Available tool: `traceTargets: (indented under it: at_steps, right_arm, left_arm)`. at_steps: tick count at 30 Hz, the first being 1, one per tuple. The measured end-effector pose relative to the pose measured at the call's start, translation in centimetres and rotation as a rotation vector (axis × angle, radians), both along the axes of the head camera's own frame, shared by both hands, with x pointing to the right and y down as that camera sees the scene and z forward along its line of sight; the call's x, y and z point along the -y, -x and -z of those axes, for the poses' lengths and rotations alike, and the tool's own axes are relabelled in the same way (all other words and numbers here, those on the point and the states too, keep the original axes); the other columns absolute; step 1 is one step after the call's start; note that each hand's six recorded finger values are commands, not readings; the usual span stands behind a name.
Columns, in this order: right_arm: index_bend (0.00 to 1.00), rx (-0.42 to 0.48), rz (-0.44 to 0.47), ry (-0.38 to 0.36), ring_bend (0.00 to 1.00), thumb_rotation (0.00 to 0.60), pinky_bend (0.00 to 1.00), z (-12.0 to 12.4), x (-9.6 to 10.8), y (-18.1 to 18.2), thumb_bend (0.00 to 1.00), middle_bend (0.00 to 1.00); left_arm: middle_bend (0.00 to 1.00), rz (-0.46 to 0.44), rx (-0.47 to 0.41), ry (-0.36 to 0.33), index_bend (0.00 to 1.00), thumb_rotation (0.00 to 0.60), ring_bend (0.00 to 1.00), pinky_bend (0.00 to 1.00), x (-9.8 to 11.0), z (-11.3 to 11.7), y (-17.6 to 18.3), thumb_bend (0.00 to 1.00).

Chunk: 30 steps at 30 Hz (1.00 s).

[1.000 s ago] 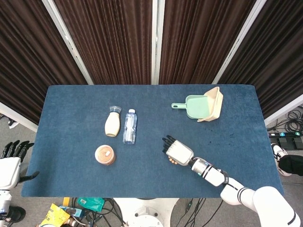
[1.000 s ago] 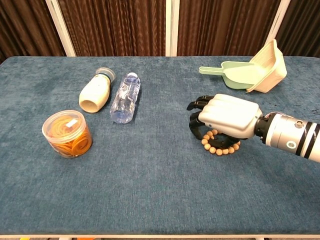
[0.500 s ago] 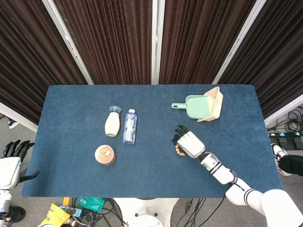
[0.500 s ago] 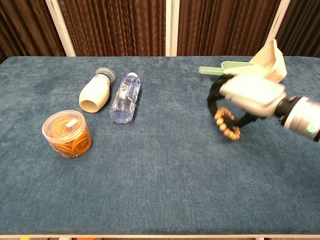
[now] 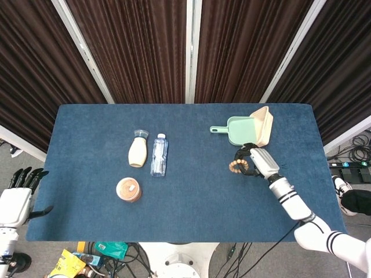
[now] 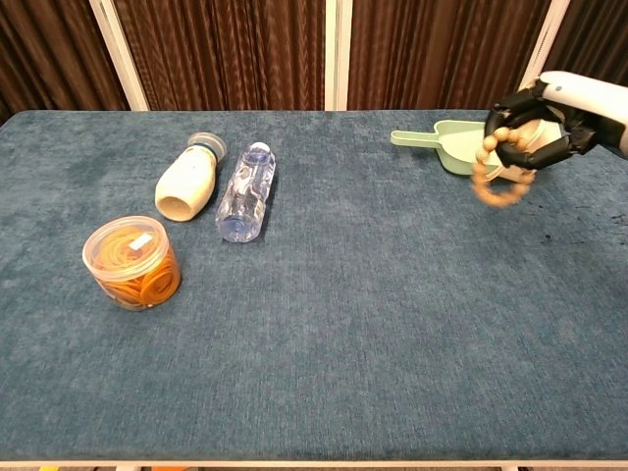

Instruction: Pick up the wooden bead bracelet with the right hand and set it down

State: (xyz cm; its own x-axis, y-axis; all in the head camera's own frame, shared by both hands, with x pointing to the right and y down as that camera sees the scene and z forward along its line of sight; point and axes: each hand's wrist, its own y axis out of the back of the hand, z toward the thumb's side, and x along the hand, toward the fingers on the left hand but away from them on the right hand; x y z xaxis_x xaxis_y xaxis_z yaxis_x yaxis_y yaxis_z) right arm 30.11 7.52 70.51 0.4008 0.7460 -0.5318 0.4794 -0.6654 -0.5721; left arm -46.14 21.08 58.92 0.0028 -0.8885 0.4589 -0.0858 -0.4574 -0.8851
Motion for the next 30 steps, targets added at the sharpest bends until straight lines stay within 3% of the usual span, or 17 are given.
traceTargets:
  at_steps: [7, 10, 13, 16, 17, 19, 26, 28, 30]
  right_arm:
    - [0.78, 0.051, -0.110, 0.253, 0.37, 0.600, 0.07, -0.2, -1.1, -1.6, 0.75, 0.67]
    - [0.75, 0.111, -0.164, 0.322, 0.35, 0.597, 0.05, 0.2, -1.4, -1.6, 0.68, 0.66]
    - [0.70, 0.201, -0.224, 0.386, 0.30, 0.472, 0.04, 0.6, -1.8, -1.1, 0.43, 0.61]
    - [0.65, 0.309, -0.280, 0.453, 0.28, 0.338, 0.04, 1.1, -2.3, -0.3, 0.23, 0.59]
    - [0.61, 0.354, -0.298, 0.480, 0.27, 0.267, 0.04, 1.2, -2.6, 0.1, 0.14, 0.58]
    - [0.57, 0.423, -0.319, 0.519, 0.27, 0.206, 0.04, 1.5, -3.0, 0.8, 0.06, 0.57]
    - [0.48, 0.697, -0.301, 0.634, 0.20, 0.031, 0.00, 3.1, -4.7, 4.4, 0.00, 0.53]
    - [0.48, 0.739, -0.277, 0.642, 0.20, 0.026, 0.00, 3.4, -5.0, 5.3, 0.00, 0.53]
    - [0.48, 0.771, -0.263, 0.645, 0.21, 0.027, 0.00, 3.7, -5.3, 6.0, 0.08, 0.54]
  left_arm:
    - [0.13, -0.008, -0.003, 0.009, 0.18, 0.600, 0.02, 0.02, 0.1, -0.3, -0.2, 0.04]
    - [0.13, -0.013, -0.007, 0.011, 0.18, 0.600, 0.02, 0.02, 0.2, -0.4, -0.4, 0.04]
    - [0.13, -0.018, -0.011, 0.014, 0.18, 0.600, 0.02, 0.02, 0.3, -0.6, -0.6, 0.04]
    - [0.13, -0.018, -0.013, 0.013, 0.18, 0.600, 0.02, 0.02, 0.3, -0.6, -0.6, 0.04]
    - [0.13, -0.016, -0.013, 0.013, 0.18, 0.600, 0.02, 0.02, 0.3, -0.6, -0.6, 0.04]
    - [0.13, -0.013, -0.013, 0.015, 0.18, 0.600, 0.02, 0.02, 0.2, -0.6, -0.6, 0.04]
    - [0.13, 0.003, -0.015, 0.014, 0.18, 0.600, 0.02, 0.02, -0.2, -0.5, -0.3, 0.04]
    - [0.13, 0.008, -0.015, 0.016, 0.18, 0.600, 0.02, 0.02, -0.4, -0.5, -0.2, 0.04]
    - [0.13, 0.013, -0.017, 0.017, 0.19, 0.600, 0.02, 0.02, -0.5, -0.6, -0.2, 0.03]
